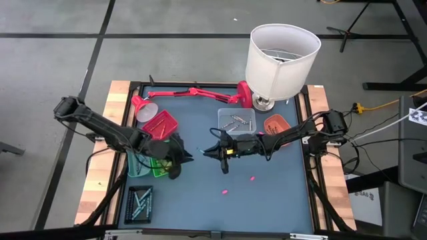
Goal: Sort crayons
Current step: Put the dark green crayon into the black bin
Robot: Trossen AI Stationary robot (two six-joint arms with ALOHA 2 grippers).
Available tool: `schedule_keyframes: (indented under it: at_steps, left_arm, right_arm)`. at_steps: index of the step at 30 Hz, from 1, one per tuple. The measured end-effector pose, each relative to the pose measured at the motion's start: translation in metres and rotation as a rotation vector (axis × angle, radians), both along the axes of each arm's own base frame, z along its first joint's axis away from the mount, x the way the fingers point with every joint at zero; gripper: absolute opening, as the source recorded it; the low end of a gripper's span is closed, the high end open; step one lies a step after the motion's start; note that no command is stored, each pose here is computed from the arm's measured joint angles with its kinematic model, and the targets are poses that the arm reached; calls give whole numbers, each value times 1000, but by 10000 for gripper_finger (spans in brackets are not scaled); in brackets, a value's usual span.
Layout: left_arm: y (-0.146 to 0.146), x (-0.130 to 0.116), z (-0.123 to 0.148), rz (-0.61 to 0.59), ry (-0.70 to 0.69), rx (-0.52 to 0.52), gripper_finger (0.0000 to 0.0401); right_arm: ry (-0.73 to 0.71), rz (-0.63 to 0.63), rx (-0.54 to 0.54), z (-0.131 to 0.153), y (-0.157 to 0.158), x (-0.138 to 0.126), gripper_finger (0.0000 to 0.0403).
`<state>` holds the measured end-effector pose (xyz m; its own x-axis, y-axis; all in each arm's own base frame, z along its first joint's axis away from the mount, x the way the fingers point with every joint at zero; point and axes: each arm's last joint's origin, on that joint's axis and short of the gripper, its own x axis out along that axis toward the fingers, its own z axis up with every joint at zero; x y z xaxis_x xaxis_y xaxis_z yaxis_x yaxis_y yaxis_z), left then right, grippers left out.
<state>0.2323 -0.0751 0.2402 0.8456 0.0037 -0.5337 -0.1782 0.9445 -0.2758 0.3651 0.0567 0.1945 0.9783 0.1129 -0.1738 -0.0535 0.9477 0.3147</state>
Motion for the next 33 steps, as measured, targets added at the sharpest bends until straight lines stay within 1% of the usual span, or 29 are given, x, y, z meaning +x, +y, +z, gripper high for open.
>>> schedule_keyframes:
  at_steps: [2,6,10,19,25,31,33]
  left_arm:
    - [-1,6,-1,-4,-29,42,60]
    - [1,15,-3,18,-72,106,60]
    - [4,21,-3,29,-104,126,60]
    - [7,25,3,36,-173,100,60]
    - [7,25,4,32,-178,102,60]
    - [7,25,4,32,-177,103,43]
    - [7,25,4,32,-176,103,35]
  right_arm:
    - [-8,4,-22,1,0,0,21]
    - [-7,22,-27,1,0,0,21]
    - [-9,43,-46,0,1,0,21]
    - [-10,47,-52,1,1,0,21]
    - [-12,51,-67,1,1,0,21]
    - [-13,52,-71,1,1,0,21]
    - [-15,55,-86,1,1,0,21]
